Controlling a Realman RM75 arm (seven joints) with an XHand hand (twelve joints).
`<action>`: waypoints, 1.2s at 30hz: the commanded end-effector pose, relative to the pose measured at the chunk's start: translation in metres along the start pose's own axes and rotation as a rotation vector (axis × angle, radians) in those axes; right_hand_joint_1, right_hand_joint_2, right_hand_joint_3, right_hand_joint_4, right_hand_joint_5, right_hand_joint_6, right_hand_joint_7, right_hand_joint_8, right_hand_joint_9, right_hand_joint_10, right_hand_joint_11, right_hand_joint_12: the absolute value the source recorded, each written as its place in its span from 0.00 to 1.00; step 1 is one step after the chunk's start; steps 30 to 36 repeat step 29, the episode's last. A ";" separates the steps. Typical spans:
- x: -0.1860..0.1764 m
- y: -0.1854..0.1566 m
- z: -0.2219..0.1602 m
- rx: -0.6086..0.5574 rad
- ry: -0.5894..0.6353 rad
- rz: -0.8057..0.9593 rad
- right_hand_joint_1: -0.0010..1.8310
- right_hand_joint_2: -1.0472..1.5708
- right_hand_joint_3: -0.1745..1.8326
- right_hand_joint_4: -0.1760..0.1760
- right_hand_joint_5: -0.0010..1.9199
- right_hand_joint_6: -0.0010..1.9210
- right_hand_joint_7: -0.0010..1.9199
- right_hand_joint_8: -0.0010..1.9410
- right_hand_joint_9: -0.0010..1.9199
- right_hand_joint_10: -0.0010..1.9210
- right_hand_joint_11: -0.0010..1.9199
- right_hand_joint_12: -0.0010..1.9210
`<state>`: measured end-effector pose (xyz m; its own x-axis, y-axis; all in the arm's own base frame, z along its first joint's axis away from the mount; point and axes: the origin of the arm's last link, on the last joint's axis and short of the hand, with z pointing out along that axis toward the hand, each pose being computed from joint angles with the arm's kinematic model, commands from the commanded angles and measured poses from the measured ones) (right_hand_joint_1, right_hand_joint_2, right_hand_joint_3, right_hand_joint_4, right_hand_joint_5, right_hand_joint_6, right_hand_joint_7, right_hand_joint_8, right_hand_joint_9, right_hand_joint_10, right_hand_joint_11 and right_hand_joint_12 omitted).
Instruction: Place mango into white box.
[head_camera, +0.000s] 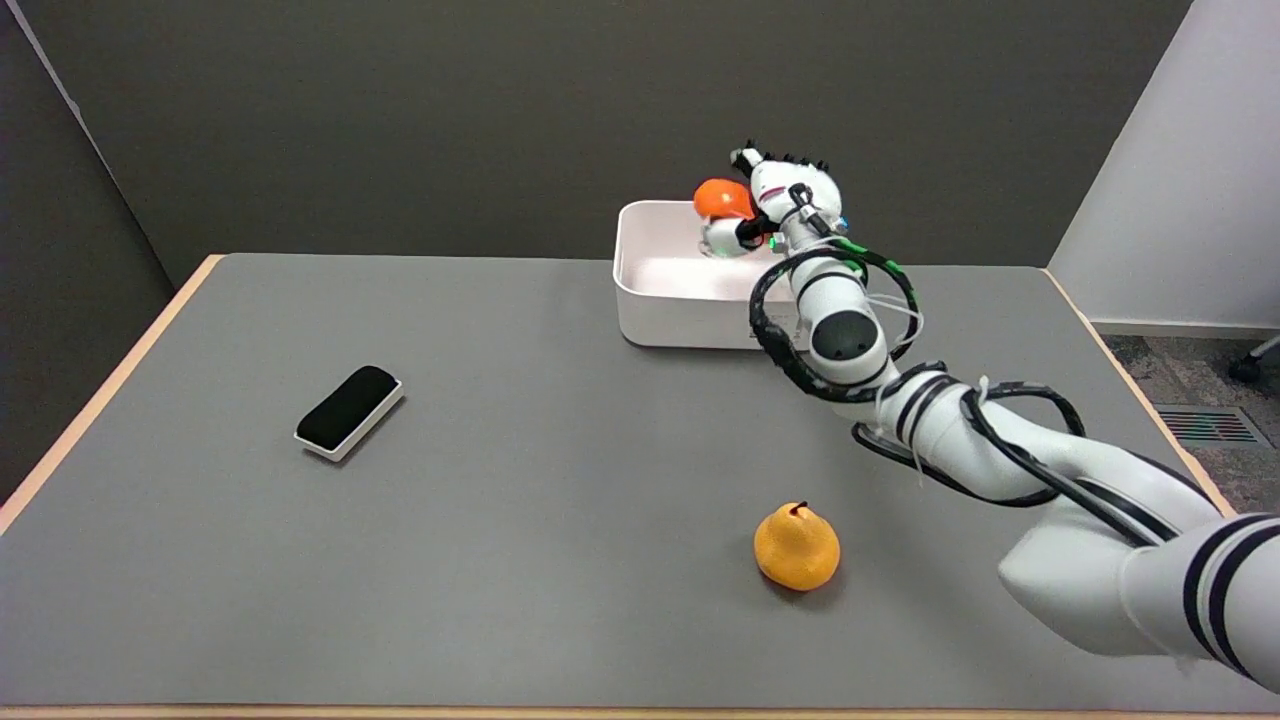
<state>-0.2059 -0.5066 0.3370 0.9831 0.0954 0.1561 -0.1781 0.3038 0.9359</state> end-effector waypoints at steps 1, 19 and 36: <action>-0.016 0.037 0.010 -0.009 -0.213 0.546 0.13 0.65 0.50 0.59 0.00 0.00 0.00 0.00 0.00 0.01 0.00 0.40; 0.112 0.099 -0.071 0.113 0.188 0.763 0.04 0.63 0.58 0.67 0.05 0.09 0.07 0.14 0.06 0.31 0.01 0.54; 0.073 0.193 -0.108 0.035 0.125 1.171 0.08 0.65 0.59 0.66 0.05 0.11 0.07 0.14 0.06 0.30 0.00 0.54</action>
